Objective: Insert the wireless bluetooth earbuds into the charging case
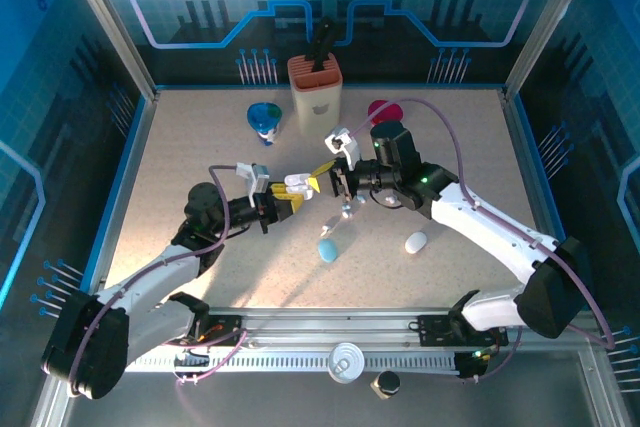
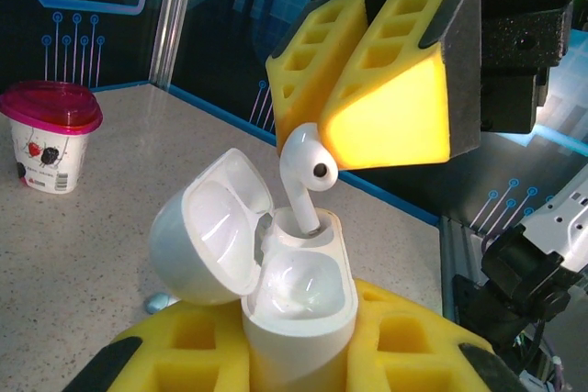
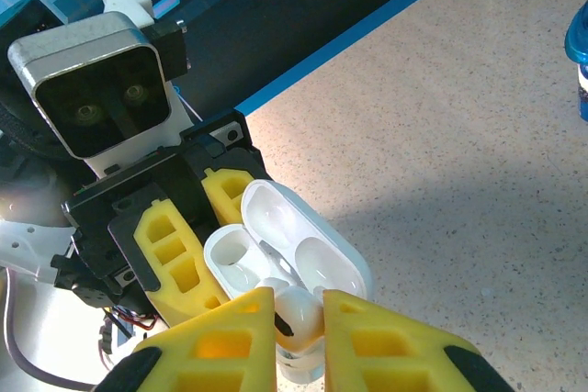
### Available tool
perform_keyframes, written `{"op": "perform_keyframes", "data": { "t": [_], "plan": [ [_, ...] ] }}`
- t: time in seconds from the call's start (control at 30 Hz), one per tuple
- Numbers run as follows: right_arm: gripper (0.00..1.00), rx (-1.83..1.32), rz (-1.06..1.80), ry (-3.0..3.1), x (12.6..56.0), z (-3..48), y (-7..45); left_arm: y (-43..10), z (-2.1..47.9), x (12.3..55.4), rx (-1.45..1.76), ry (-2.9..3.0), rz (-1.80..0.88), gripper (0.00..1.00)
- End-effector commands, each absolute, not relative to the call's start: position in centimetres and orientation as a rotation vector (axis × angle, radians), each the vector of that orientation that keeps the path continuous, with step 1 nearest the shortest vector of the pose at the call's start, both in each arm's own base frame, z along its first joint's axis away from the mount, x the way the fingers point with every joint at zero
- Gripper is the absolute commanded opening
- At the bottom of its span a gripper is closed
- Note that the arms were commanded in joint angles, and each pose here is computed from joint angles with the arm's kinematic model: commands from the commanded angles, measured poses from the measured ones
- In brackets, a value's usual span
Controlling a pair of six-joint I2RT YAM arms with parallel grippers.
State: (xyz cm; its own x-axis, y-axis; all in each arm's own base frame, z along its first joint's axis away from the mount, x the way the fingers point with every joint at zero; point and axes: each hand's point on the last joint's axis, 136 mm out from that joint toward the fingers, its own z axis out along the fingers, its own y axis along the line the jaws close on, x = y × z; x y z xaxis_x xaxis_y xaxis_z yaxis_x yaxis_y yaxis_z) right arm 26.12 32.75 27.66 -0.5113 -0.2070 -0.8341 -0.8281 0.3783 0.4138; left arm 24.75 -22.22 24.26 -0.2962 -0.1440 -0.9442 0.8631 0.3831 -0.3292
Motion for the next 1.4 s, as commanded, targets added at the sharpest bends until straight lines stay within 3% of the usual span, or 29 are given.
{"op": "perform_keyframes", "data": {
  "t": [0.0, 0.43, 0.67, 0.83, 1.07, 1.37],
  "plan": [
    [0.15, -0.934, 1.137, 1.91, 26.0, 27.7, 33.5, -22.2, 26.4, 24.6, 0.69, 1.465, -1.15, 0.0],
    [0.2, -0.963, 1.109, 1.941, 25.5, 27.2, 33.7, -22.0, 26.2, 25.1, 0.667, 1.468, -1.13, 0.0],
    [0.52, -0.886, 1.077, 1.893, 26.2, 29.7, 32.6, -21.8, 25.4, 25.3, 0.656, 1.482, -1.109, 0.0],
    [0.61, -0.667, 1.002, 1.94, 28.2, 29.8, 30.7, -20.7, 24.7, 25.6, 0.623, 1.501, -1.071, 0.0],
    [0.61, -0.232, 0.851, 2.32, 30.1, 22.3, 27.2, -20.2, 24.9, 25.9, 0.609, 1.507, -1.058, 0.0],
    [0.57, -0.169, 0.85, 2.851, 25.9, 12.8, 27.2, -20.2, 26.2, 26.2, 0.587, 1.492, -1.076, 0.0]
  ]
}}
